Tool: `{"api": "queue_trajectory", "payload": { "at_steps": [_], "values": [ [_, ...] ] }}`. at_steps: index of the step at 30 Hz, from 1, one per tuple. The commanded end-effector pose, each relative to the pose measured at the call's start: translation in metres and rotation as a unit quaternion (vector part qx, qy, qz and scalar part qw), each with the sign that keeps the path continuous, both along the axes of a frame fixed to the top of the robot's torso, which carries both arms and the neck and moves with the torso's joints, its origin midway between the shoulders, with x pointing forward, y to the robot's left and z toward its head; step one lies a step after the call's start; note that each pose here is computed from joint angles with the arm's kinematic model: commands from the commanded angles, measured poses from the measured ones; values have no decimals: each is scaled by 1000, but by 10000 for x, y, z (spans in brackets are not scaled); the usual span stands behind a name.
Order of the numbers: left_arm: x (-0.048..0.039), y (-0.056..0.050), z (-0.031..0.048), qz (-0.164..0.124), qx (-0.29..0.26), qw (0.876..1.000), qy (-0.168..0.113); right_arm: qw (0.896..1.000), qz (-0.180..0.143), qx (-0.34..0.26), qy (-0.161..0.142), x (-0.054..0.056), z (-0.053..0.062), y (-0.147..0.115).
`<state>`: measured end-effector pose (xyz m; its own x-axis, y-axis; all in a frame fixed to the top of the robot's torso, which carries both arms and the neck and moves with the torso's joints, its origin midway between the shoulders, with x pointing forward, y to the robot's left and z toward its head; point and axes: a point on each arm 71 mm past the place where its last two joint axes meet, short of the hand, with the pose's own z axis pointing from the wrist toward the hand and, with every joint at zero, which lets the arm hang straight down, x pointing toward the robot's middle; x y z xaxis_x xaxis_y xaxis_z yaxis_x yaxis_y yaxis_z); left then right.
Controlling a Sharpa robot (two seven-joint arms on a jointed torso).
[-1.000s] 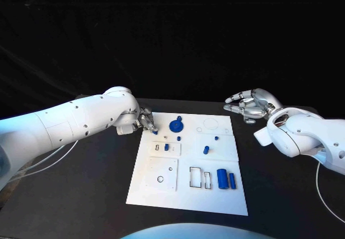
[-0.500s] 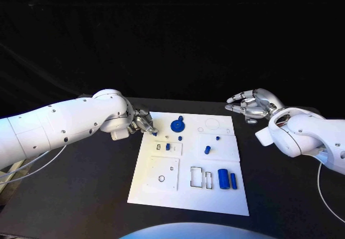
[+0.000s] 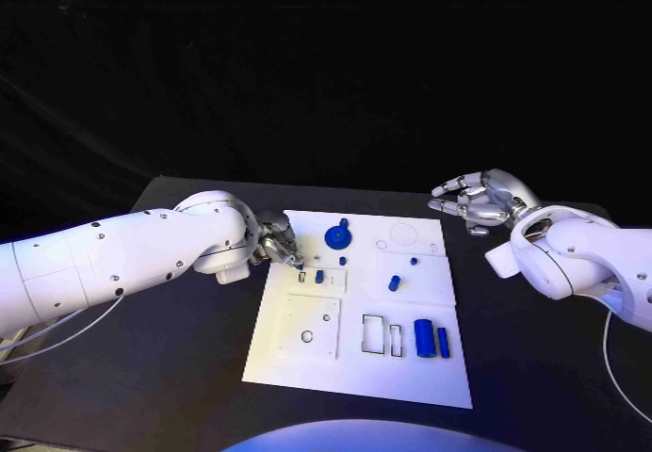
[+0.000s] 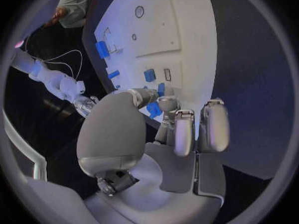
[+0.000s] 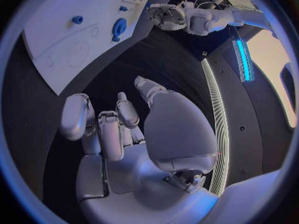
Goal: Assemble the parts on the task board
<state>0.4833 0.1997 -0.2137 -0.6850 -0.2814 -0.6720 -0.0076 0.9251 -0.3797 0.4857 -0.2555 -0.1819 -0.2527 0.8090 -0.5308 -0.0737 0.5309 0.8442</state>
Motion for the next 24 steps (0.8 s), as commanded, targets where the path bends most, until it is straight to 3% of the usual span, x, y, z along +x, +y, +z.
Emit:
{"api": "queue_trajectory", "payload": {
  "at_steps": [1,24],
  "values": [
    [-9,-31,6,-14,12,1000,-23,1000,7,-1,1,-5,-7,9],
    [-40,-78,-144,-35,37,999,3,1000,8,0,1,-12,-10,14]
  ]
}}
